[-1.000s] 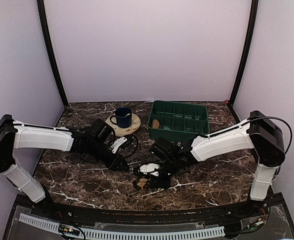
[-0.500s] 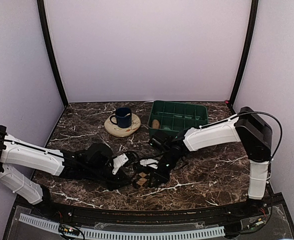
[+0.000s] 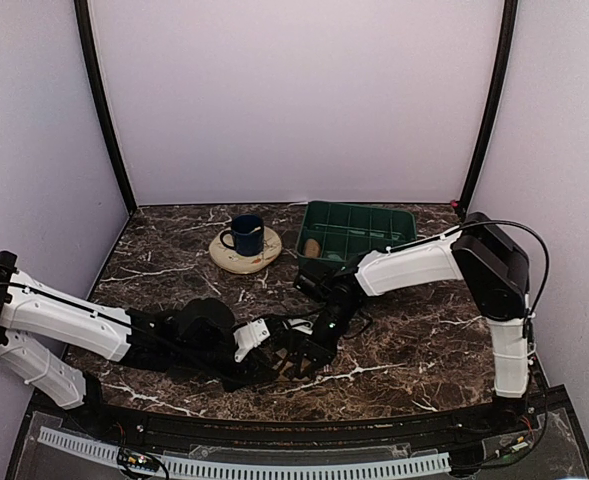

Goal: Roll the socks
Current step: Roll the sock at the center of the board.

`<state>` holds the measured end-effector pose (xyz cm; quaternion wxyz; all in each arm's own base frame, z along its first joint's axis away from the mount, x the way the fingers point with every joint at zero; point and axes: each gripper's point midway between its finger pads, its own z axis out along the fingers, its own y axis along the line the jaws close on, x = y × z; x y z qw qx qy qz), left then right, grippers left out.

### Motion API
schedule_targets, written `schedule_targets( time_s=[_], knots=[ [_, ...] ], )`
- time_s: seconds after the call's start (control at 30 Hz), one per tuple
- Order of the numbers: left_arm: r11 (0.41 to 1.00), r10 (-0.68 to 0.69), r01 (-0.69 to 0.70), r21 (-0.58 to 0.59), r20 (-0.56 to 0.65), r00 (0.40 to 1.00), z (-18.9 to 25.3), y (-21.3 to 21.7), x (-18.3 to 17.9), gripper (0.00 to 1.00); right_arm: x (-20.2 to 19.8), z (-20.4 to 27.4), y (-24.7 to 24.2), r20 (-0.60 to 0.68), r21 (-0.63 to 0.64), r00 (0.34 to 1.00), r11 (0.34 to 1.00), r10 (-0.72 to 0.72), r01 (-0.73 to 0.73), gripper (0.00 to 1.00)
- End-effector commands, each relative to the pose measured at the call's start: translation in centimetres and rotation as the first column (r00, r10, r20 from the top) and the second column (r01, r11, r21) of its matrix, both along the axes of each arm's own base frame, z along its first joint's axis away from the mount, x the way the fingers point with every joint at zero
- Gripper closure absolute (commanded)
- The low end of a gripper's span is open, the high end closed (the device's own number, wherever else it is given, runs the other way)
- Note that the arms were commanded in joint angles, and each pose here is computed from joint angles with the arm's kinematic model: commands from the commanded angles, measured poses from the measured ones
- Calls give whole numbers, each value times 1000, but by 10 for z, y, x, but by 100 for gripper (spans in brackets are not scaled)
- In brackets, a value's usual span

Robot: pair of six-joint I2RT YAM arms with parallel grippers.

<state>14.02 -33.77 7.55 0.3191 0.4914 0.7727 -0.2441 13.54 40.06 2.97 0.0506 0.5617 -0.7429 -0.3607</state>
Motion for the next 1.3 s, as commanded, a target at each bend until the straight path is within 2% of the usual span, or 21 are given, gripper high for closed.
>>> schedule_targets(
  time_s=[0.0,0.43,0.73,1.27],
  knots=[
    [999,-39,36,38,79,996,4,-10,2,69,-8,-9,-6,-68,-51,998,999,7,-10,94],
    [974,-144,120,191,114,983,-16,-22,-1,69,-11,-8,-6,-94,-51,995,998,20,-25,95],
    [958,-153,116,262,126,980,-31,-17,1,68,-13,-8,-8,-112,-50,993,998,29,-35,96],
    [933,-245,221,283,52,968,-36,-24,-19,67,-10,-11,-8,-118,-57,993,998,29,-36,96]
  ],
)
